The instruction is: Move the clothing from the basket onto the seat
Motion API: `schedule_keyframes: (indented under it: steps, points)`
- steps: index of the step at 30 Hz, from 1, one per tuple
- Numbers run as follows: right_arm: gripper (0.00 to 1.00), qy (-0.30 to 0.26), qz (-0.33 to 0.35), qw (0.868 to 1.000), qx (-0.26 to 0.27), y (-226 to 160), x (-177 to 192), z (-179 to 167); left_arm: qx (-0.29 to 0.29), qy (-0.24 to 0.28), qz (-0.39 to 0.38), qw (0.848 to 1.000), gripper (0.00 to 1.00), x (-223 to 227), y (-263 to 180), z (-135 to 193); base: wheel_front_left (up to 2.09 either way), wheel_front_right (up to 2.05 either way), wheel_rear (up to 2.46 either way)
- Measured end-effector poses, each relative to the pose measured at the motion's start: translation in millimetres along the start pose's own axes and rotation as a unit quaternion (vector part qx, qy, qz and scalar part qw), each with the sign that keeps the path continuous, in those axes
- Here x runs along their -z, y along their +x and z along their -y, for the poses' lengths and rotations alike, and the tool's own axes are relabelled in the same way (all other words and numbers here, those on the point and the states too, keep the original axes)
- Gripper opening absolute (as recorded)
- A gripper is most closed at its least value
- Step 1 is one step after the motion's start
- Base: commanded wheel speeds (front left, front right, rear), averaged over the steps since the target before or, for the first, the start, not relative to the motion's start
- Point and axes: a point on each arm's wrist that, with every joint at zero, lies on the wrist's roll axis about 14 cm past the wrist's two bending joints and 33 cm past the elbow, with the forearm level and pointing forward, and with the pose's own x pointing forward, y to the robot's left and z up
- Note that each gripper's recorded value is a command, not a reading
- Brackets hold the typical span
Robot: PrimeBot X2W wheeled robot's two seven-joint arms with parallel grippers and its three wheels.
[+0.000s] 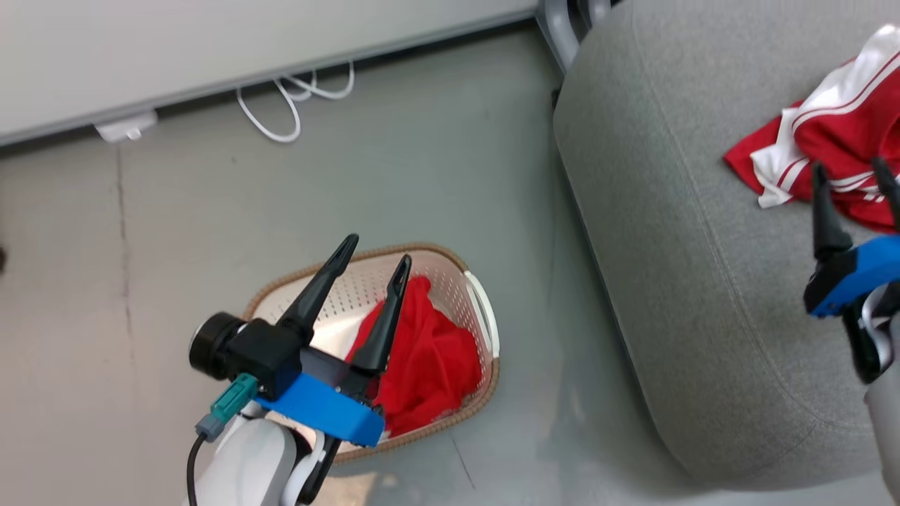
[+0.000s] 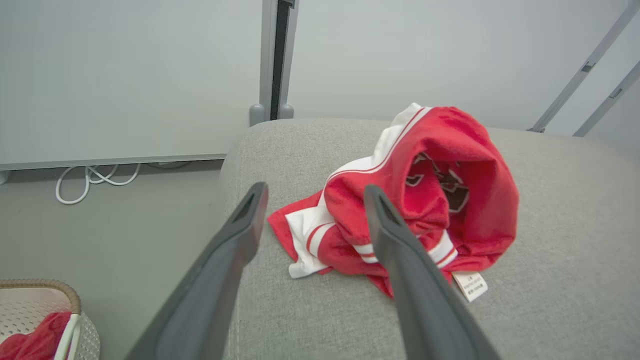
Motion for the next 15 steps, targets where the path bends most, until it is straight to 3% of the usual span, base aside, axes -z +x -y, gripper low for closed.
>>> schedule_keyframes:
  steps: [15]
  points:
    - [1.0, 0.059, 0.075, 0.992, -0.087, -67.9, -36.7, -76.1, -0.137, 0.015, 0.03, 0.99, 1.0, -31.8, -81.8, -32.1, 0.0, 0.0, 0.0]
